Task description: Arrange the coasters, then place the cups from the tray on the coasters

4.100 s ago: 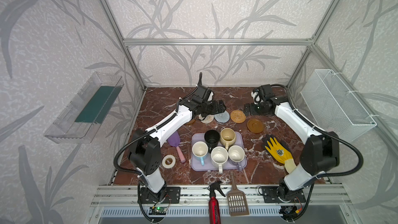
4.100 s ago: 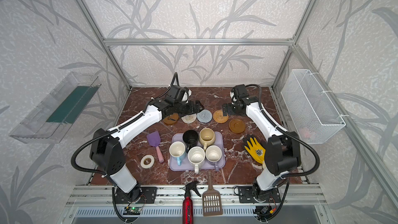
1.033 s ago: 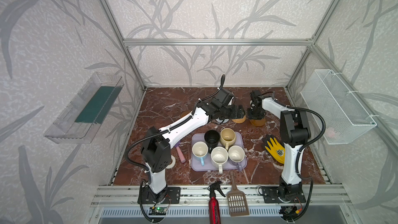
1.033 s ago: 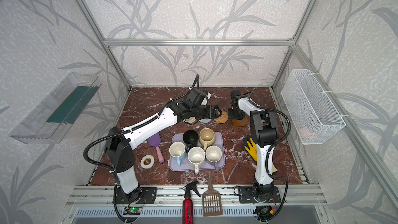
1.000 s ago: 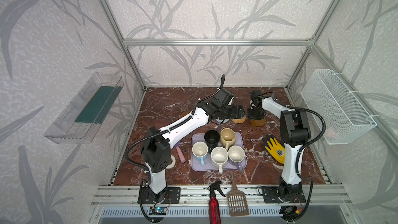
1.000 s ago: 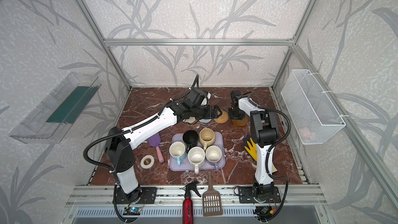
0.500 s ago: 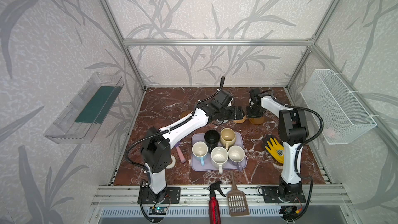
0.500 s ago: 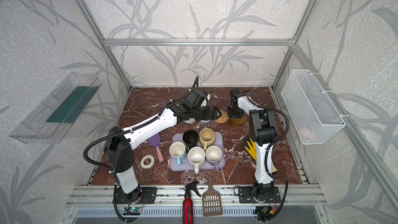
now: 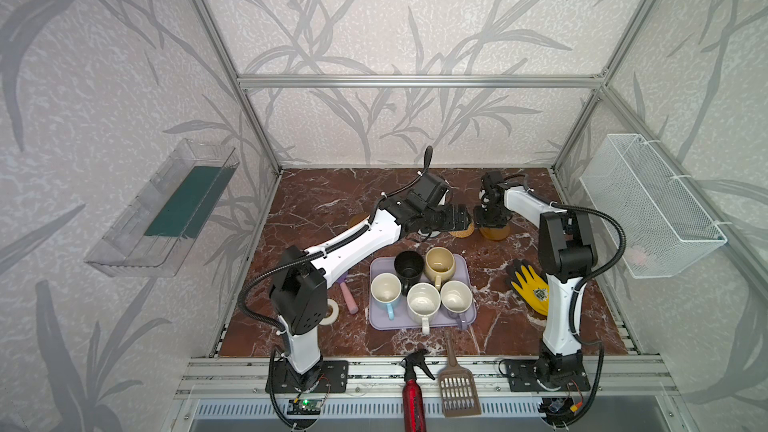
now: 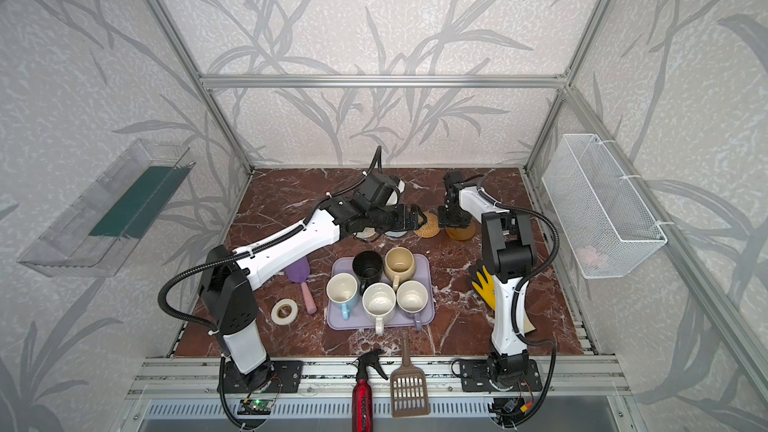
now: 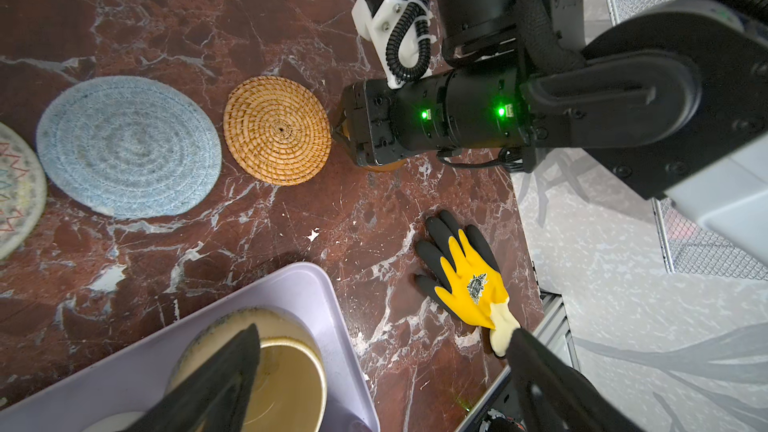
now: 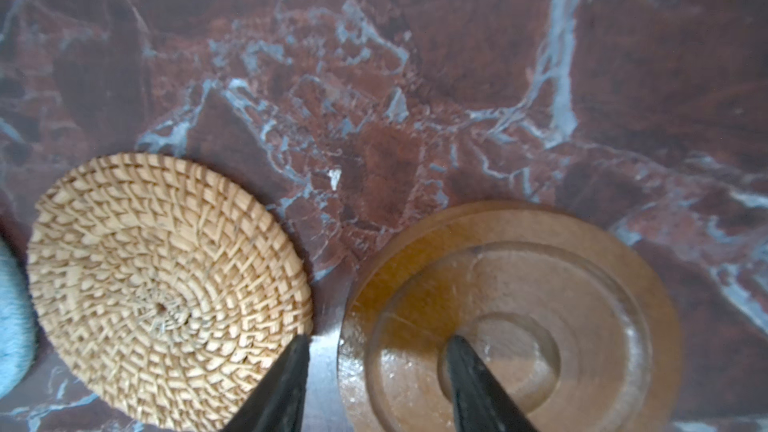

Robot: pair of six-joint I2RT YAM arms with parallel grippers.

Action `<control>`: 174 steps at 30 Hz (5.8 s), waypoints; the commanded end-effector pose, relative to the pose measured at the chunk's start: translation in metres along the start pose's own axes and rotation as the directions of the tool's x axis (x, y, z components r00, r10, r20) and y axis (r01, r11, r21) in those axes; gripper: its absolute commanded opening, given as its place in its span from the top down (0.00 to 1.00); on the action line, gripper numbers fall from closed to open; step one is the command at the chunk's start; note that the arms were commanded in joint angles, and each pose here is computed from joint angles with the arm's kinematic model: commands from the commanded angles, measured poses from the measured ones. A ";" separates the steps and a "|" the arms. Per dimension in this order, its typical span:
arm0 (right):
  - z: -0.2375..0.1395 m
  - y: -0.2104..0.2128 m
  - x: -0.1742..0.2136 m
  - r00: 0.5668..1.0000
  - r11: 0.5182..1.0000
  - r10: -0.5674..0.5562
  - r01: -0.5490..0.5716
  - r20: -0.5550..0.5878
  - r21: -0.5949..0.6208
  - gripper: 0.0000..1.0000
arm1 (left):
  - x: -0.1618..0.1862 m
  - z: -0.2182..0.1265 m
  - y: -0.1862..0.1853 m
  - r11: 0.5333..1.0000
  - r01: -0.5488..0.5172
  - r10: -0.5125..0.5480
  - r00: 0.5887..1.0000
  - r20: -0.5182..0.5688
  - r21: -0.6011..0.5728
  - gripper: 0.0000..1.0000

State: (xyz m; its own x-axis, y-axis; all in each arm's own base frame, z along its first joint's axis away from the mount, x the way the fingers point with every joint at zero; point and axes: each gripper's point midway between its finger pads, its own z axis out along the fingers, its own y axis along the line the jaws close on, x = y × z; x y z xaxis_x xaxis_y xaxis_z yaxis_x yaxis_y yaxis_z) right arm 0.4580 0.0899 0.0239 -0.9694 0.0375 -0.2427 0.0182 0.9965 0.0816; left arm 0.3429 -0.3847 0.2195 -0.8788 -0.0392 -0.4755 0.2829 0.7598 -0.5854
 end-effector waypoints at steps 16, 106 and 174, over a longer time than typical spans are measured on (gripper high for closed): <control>-0.169 0.018 0.000 0.949 0.991 -0.008 0.051 0.316 -0.126 0.01 | -0.011 -0.092 0.018 0.992 -0.033 0.048 0.991 0.121 -0.124 0.01; -0.189 0.090 0.183 0.950 0.826 -0.055 0.217 0.308 -0.520 0.01 | 0.140 -0.068 0.134 0.790 -0.252 0.036 0.929 -0.368 -0.559 0.68; -0.200 0.133 0.189 0.924 0.746 -0.116 0.324 0.365 -0.582 0.01 | 0.145 -0.031 0.163 0.775 -0.261 -0.008 0.907 -0.422 -0.575 0.74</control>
State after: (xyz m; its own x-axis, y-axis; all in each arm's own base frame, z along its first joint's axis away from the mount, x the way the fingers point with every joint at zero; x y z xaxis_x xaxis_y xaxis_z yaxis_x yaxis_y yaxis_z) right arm 0.2255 0.2116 0.1762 -0.8188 -0.0637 -0.5706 -0.4347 0.7181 0.5435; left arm 0.2410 -0.2491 0.0813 -0.9634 0.2313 -0.1356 0.2285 0.9729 0.0356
